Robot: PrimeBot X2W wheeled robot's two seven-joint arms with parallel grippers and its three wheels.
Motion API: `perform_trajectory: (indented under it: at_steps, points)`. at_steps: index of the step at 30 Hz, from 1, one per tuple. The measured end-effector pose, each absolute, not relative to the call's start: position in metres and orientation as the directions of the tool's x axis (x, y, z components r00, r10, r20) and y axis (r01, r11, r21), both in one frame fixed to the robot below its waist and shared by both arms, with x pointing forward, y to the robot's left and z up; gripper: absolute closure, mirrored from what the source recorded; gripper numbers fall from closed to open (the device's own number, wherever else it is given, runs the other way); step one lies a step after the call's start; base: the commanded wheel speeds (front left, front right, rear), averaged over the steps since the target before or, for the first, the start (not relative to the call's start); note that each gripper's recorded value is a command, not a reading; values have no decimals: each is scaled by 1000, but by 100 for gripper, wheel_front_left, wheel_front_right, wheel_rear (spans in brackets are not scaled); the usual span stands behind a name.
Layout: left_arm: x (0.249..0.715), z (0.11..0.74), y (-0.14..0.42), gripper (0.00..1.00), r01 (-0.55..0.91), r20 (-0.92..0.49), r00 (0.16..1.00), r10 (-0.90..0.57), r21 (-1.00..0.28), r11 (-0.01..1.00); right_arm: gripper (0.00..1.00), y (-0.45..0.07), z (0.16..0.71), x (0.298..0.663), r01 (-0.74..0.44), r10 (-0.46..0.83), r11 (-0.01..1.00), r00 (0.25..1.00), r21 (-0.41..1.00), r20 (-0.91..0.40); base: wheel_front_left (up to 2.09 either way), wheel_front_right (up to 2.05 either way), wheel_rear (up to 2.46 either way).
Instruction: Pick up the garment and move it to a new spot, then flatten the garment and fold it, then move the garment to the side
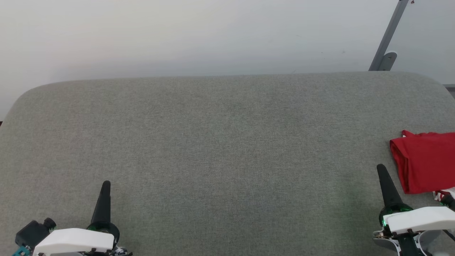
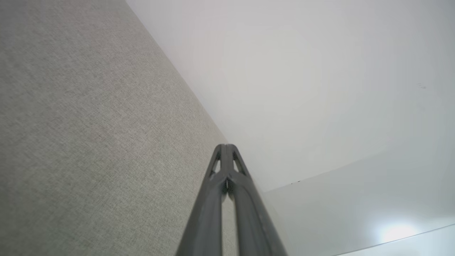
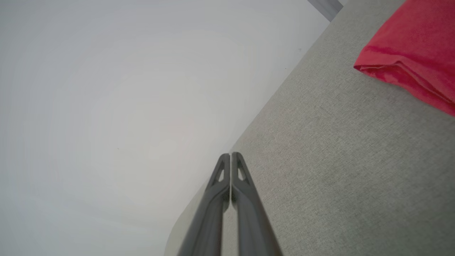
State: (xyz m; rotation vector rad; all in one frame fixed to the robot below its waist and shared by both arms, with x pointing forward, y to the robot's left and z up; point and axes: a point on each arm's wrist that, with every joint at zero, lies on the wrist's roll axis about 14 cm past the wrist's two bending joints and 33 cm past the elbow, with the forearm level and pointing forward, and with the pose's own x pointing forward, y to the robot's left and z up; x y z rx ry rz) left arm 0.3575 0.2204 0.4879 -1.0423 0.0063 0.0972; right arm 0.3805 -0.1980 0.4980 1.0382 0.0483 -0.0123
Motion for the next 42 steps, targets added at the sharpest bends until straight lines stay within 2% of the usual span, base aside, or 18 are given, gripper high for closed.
perform_trajectory:
  at_steps: [42]
  points:
    - [378,497,207,100,-38,-34,999,28,-988,152,100,-199,502,386,24,5,159,1000,987,-25,0,0,0]
